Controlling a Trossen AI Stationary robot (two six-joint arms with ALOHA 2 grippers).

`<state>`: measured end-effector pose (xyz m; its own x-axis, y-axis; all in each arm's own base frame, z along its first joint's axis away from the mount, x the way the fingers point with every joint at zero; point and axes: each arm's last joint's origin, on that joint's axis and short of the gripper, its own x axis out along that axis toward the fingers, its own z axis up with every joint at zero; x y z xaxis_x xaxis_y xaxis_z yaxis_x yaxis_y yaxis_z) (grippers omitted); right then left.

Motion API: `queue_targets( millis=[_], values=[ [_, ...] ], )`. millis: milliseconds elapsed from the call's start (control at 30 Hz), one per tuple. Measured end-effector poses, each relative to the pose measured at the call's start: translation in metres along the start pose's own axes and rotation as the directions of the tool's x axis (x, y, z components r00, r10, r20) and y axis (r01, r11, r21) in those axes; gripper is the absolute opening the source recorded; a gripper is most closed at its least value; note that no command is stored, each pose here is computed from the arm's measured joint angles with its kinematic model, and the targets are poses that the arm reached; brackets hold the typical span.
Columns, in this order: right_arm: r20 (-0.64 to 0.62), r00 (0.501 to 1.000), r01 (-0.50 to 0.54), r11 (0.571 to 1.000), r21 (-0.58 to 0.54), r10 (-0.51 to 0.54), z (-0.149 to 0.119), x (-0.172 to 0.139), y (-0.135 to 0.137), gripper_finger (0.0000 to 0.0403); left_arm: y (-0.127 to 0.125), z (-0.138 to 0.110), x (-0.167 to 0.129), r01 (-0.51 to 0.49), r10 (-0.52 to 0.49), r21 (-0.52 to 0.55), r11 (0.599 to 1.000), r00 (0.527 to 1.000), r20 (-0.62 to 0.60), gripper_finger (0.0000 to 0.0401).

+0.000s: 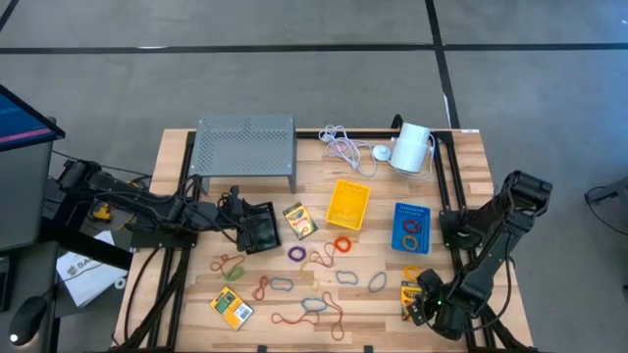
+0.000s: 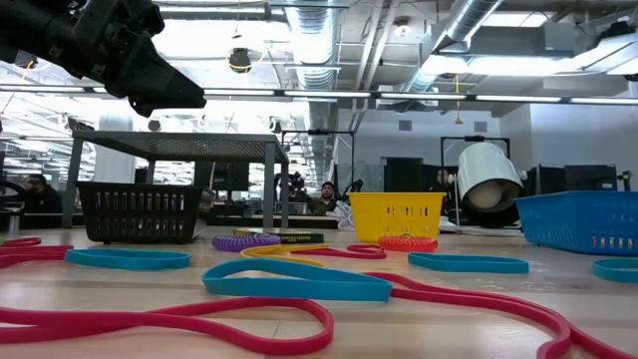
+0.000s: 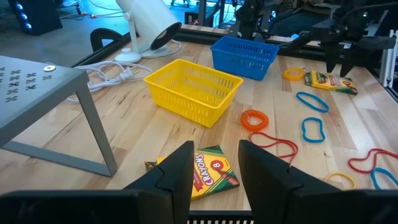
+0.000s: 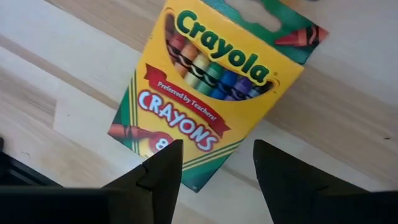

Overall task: Pick & Place Office Desk Supplies
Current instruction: Put the yellow crayon box into the yellow bin

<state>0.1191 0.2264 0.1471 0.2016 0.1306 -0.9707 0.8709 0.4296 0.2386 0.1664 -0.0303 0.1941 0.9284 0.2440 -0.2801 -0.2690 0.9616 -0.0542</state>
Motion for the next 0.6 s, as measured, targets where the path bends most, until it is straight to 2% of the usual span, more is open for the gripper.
queue_targets(
  millis=[600],
  values=[
    [0.038,0.999,0.033,0.999,0.005,-0.033,0.0028,0.0054,-0.0014,0.0182,0.0000,0.0000,0.0000,0.000,0.000,0.000,1.000,1.000,0.000,0.0123]
  ],
)
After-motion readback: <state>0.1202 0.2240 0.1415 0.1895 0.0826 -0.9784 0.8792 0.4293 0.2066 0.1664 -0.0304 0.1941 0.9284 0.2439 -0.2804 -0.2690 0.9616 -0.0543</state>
